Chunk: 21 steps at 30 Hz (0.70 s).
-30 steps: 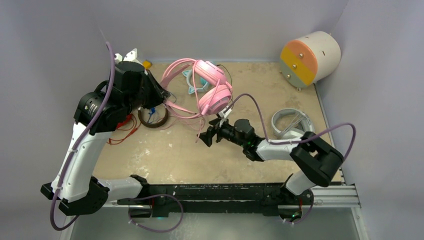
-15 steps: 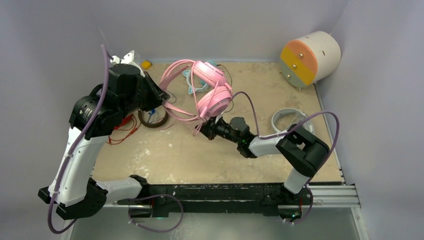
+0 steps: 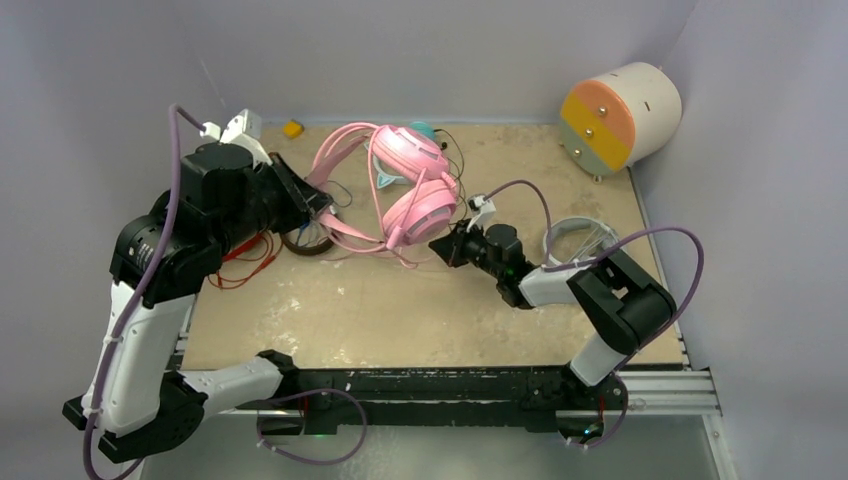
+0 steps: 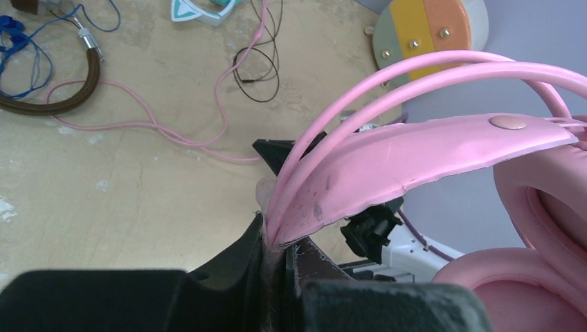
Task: Wrap the headphones
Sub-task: Wrap the headphones cable around the headphones.
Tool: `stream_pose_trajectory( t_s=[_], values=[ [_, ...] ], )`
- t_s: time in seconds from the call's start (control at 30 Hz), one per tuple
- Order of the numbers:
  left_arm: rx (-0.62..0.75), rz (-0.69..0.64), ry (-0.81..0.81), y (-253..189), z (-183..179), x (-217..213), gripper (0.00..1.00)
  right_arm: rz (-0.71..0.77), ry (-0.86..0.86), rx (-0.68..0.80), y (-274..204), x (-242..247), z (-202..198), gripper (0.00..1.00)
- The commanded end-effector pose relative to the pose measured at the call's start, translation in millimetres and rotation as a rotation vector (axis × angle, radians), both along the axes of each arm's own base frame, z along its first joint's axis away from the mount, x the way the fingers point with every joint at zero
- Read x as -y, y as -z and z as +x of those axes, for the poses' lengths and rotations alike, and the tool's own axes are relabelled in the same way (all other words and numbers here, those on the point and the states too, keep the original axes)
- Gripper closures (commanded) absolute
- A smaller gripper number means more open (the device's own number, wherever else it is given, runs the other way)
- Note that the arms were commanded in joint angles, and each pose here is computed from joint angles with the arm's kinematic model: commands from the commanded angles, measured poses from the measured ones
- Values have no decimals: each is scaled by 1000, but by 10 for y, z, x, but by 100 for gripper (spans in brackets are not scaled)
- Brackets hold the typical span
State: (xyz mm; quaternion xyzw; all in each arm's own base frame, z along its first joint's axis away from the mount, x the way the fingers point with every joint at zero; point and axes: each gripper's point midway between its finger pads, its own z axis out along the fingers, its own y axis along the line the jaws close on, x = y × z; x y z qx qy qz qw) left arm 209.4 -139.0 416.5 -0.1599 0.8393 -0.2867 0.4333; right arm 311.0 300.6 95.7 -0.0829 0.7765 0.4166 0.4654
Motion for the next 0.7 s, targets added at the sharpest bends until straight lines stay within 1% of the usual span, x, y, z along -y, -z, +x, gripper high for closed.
stream_pose_trajectory(
  t_s=[0.0,0.17,0.2,0.27,0.33,0.47,0.67],
  values=[
    [104,-175,109,-431,-123,216,100,-24,60,-93,10,43,166,100],
    [152,-218,258,-498,-356,345,100,-12,41,-160,78,86,210,100],
    [165,-220,300,-496,-392,391,100,-13,44,-169,83,105,230,100],
    [178,-214,442,-423,-509,549,100,-20,46,-199,101,144,256,100],
    [134,-190,529,-230,-574,642,100,-16,52,-216,73,187,292,100],
    [57,-70,475,245,-436,554,100,-12,85,-230,-44,351,361,100],
    [-23,-3,607,788,-432,704,100,-43,160,-216,-406,768,438,100]
  ],
)
